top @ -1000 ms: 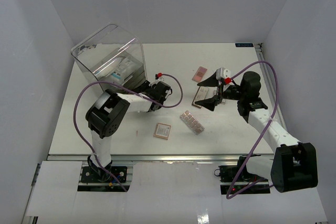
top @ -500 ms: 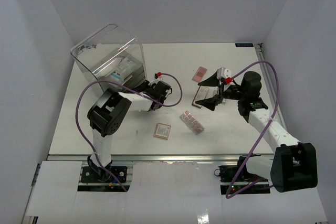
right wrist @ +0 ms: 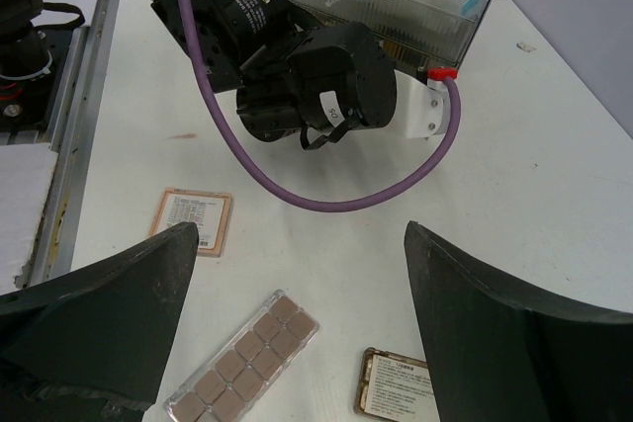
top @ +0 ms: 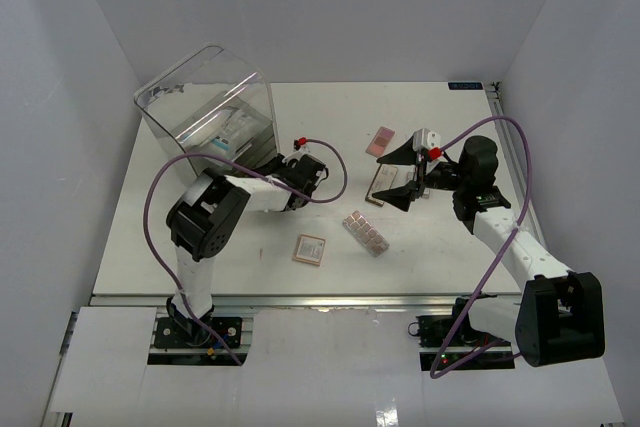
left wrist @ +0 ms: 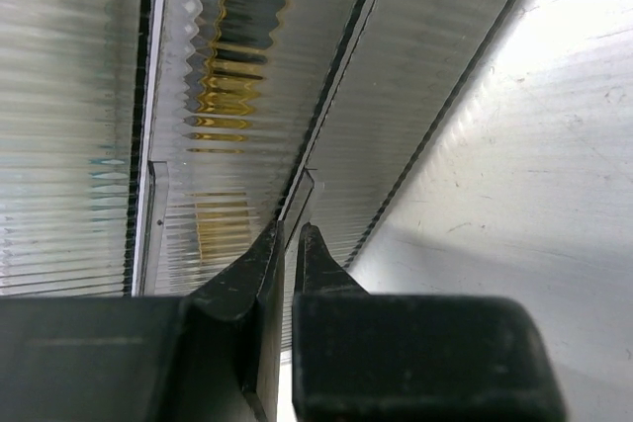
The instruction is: Organize the makeup
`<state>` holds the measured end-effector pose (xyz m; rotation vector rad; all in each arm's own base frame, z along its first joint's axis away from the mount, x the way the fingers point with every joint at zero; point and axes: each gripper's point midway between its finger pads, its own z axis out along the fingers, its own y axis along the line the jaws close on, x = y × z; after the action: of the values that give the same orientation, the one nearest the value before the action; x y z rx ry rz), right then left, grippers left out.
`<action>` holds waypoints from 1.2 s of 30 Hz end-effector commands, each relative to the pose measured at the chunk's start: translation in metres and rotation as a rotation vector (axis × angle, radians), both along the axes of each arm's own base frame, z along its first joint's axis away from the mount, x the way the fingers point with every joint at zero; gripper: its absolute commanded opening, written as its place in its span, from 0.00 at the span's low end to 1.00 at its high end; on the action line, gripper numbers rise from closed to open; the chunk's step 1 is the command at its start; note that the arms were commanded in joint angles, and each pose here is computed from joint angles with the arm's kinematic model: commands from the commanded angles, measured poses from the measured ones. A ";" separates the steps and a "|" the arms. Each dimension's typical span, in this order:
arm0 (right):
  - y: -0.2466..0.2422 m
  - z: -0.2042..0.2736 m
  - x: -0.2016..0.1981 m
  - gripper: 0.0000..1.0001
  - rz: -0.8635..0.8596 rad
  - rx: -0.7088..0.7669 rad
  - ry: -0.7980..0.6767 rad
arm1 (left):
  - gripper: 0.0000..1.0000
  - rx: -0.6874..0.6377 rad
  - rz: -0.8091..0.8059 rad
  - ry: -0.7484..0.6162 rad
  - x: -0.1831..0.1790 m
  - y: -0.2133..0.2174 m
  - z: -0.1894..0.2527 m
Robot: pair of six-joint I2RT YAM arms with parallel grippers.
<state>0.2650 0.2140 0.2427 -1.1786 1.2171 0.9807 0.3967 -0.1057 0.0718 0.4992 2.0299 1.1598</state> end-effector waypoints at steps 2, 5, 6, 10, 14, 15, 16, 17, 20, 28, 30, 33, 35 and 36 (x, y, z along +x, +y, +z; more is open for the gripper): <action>0.000 0.005 -0.002 0.91 0.018 0.004 -0.024 | 0.00 -0.145 -0.030 -0.039 -0.014 -0.026 0.013; -0.001 0.006 -0.002 0.91 0.016 0.004 -0.027 | 0.00 -0.170 -0.055 -0.051 -0.024 -0.042 0.018; -0.001 0.006 -0.001 0.91 0.015 0.004 -0.028 | 0.00 -0.182 -0.058 -0.059 -0.027 -0.047 0.020; -0.002 0.006 -0.001 0.91 0.014 0.004 -0.027 | 0.00 -0.226 -0.061 -0.062 -0.042 -0.061 0.022; -0.002 0.006 -0.001 0.91 0.012 0.004 -0.029 | 0.00 -0.251 -0.048 -0.044 -0.056 -0.064 0.017; -0.002 0.006 -0.001 0.91 0.011 0.005 -0.028 | 0.00 -0.266 -0.040 -0.045 -0.058 -0.065 0.015; -0.002 0.006 -0.001 0.91 0.011 0.005 -0.028 | 0.00 -0.270 -0.032 -0.040 -0.060 -0.063 0.013; -0.003 0.006 -0.001 0.91 0.010 0.005 -0.028 | 0.00 -0.271 -0.025 -0.036 -0.062 -0.062 0.012; -0.003 0.005 0.000 0.91 0.006 0.003 -0.026 | 0.09 -0.280 -0.013 -0.026 -0.065 -0.061 0.012; -0.011 0.006 0.006 0.91 -0.024 0.001 -0.032 | 0.53 -0.483 -0.062 0.012 -0.071 -0.088 0.038; -0.018 0.008 0.009 0.91 -0.045 0.001 -0.037 | 0.55 -0.556 -0.076 0.017 -0.076 -0.094 0.049; -0.024 0.010 0.011 0.91 -0.062 0.002 -0.041 | 0.58 -0.665 -0.098 0.030 -0.085 -0.100 0.064; -0.029 0.010 0.014 0.91 -0.074 0.003 -0.033 | 0.61 -0.748 -0.116 0.058 -0.095 -0.106 0.069; -0.030 0.010 0.014 0.91 -0.078 0.003 -0.030 | 0.64 -0.788 -0.127 0.082 -0.102 -0.108 0.070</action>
<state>0.2805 0.1894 0.2407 -1.1158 1.2694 0.9277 0.3141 -0.1943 0.1137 0.3231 2.2325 0.4949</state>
